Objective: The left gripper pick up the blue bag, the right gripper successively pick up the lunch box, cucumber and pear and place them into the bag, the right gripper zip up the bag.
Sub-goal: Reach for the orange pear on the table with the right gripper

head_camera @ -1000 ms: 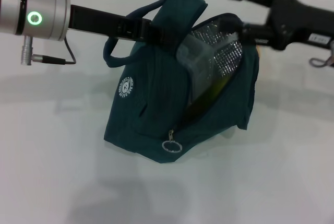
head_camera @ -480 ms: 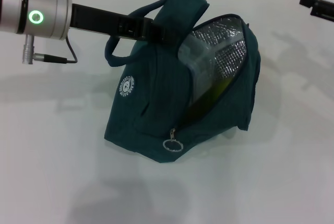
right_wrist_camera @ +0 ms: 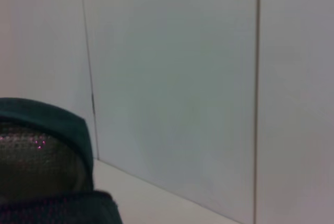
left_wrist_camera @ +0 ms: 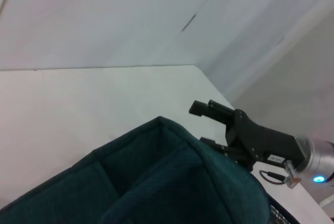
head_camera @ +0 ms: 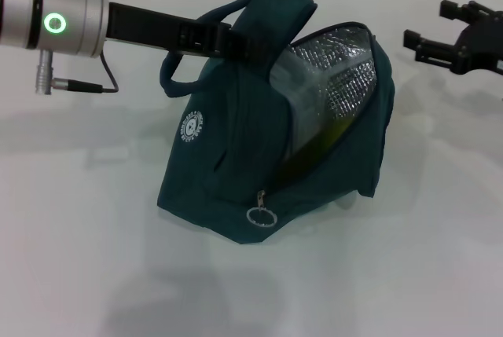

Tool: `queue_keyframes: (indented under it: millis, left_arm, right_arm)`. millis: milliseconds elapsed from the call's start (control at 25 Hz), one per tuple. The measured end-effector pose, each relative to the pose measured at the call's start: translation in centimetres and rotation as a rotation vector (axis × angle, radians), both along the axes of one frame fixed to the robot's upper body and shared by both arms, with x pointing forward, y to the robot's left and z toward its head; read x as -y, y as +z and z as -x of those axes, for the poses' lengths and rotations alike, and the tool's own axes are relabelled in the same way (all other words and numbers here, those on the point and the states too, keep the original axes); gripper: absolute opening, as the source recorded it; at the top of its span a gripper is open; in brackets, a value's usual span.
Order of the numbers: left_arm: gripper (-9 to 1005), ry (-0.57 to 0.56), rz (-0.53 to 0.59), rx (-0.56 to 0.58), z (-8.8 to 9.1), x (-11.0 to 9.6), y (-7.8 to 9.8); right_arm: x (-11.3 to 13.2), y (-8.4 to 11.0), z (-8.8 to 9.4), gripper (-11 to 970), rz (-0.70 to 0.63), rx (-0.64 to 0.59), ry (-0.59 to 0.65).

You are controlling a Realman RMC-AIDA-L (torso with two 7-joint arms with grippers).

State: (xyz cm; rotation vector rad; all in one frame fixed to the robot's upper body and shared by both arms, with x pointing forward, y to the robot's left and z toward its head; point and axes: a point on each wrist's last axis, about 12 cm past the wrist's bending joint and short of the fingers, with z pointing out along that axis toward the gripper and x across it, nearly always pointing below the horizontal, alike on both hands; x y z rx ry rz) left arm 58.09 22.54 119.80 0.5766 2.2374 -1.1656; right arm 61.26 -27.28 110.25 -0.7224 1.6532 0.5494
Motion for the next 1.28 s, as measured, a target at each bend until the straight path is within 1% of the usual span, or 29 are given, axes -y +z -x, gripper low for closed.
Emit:
queue_keyframes:
  millis: [200, 280, 320, 600, 960, 1280]
  left_arm:
    - [62, 0.032, 0.005, -0.022, -0.1, -0.5, -1.0]
    - [62, 0.035, 0.006, -0.023, -0.1, -0.6, -1.1]
    - [62, 0.054, 0.012, -0.026, -0.2, -1.0, -1.6]
    - [62, 0.126, 0.047, -0.035, -0.6, -2.7, -3.1]
    - [62, 0.191, 0.055, -0.05, -0.8, -3.7, -4.8]
    - [61, 0.205, 0.056, -0.058, -0.8, -4.0, -5.2]
  right_arm:
    - [-0.6, -0.2, 0.0, 845, 0.0, -0.001, 0.013]
    - [-0.6, -0.2, -0.1, 845, 0.004, 0.004, 0.014]
    - [-0.6, -0.2, -0.1, 845, 0.008, 0.007, 0.014]
    - [-1.7, -0.3, -0.7, 844, 0.025, 0.017, 0.029]
    - [-2.7, -0.6, -1.2, 845, 0.048, 0.031, 0.028]
    - [-3.7, -0.9, -1.6, 844, 0.067, 0.049, 0.028]
